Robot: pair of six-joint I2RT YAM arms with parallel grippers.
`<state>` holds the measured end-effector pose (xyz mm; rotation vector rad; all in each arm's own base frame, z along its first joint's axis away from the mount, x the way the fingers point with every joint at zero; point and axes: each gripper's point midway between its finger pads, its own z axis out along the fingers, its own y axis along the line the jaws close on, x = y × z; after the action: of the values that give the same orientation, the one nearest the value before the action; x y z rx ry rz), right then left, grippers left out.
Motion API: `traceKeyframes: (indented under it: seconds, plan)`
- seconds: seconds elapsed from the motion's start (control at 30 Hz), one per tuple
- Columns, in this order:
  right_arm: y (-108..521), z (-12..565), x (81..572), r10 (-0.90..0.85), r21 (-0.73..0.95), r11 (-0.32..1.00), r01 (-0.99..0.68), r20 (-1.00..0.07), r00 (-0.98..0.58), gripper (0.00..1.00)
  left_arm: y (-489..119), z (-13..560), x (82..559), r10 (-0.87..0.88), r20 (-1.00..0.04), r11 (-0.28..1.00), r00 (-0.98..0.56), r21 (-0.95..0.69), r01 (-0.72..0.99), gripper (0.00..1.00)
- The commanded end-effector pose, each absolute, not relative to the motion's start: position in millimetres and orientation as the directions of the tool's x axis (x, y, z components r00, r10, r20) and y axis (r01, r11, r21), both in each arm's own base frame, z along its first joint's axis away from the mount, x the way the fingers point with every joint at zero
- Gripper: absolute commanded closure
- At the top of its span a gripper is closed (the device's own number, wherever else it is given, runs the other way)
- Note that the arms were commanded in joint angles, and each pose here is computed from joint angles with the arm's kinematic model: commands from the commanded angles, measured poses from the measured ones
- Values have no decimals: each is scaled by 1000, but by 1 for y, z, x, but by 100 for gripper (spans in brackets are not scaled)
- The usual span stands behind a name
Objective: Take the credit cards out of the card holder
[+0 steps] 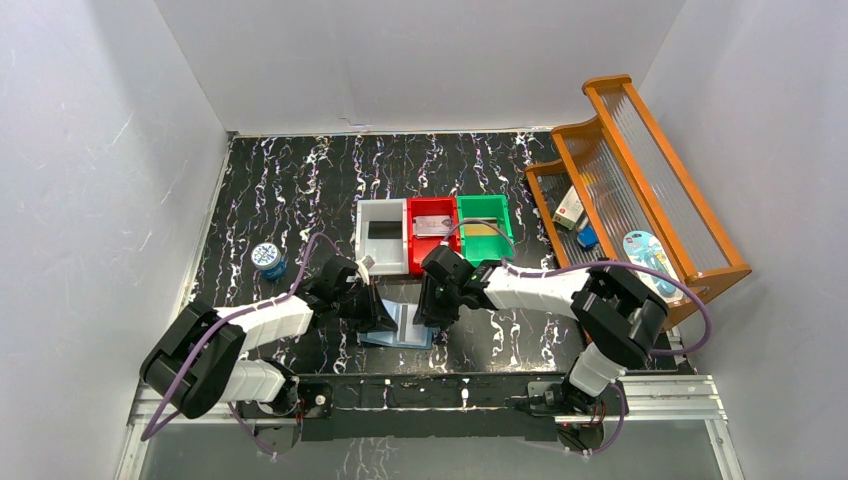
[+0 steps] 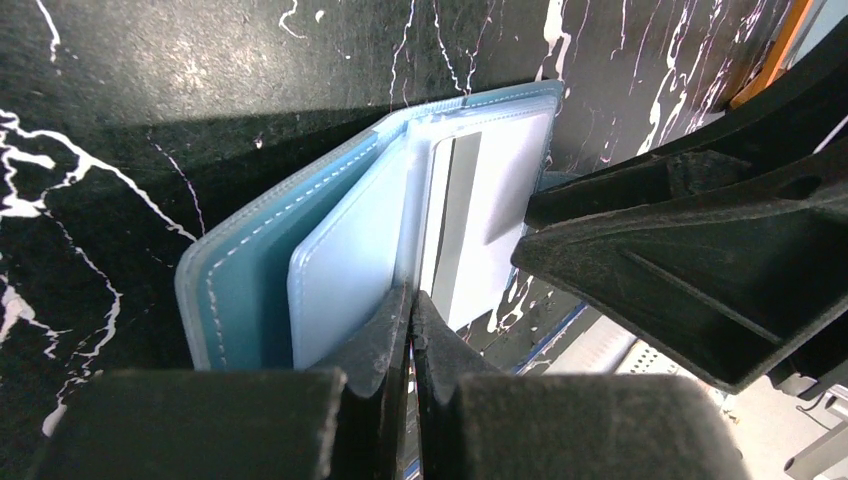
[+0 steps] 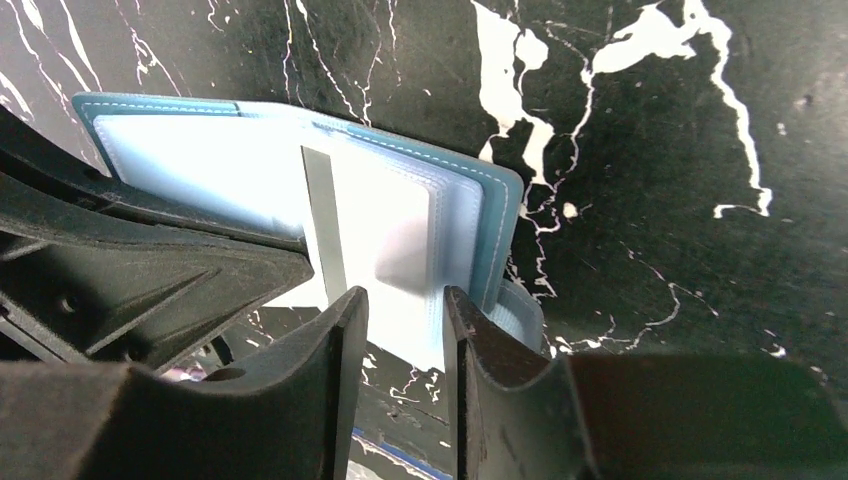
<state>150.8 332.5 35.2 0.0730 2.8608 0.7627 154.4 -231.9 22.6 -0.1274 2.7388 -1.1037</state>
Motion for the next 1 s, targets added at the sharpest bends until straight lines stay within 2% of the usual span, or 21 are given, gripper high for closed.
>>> traceKeyframes:
  seconds: [0.0, 0.13, 0.3, 0.6, 0.73, 0.97]
  plan:
    - [335, 62, 166, 114, 502, 864, -24, -243, -963, 57, -231, 26, 155, -144, -171, 720, -975, -694, 15, 100]
    - [342, 70, 166, 103, 535, 844, -50, -252, -962, 61, -231, 27, 156, -145, -175, 721, -974, -693, 17, 100]
    - [353, 70, 162, 89, 582, 811, -63, -229, -969, 62, -231, 27, 156, -139, -175, 722, -975, -691, 21, 93]
    - [341, 36, 151, 85, 497, 868, 4, -140, -986, 61, -231, 27, 156, -141, -173, 720, -975, -694, 20, 88]
    - [342, 34, 149, 83, 504, 864, 5, -131, -988, 61, -231, 26, 155, -142, -170, 719, -975, -694, 16, 83]
    - [348, 29, 145, 64, 530, 848, -5, -111, -992, 66, -237, 27, 154, -151, -156, 693, -976, -721, 9, 83]
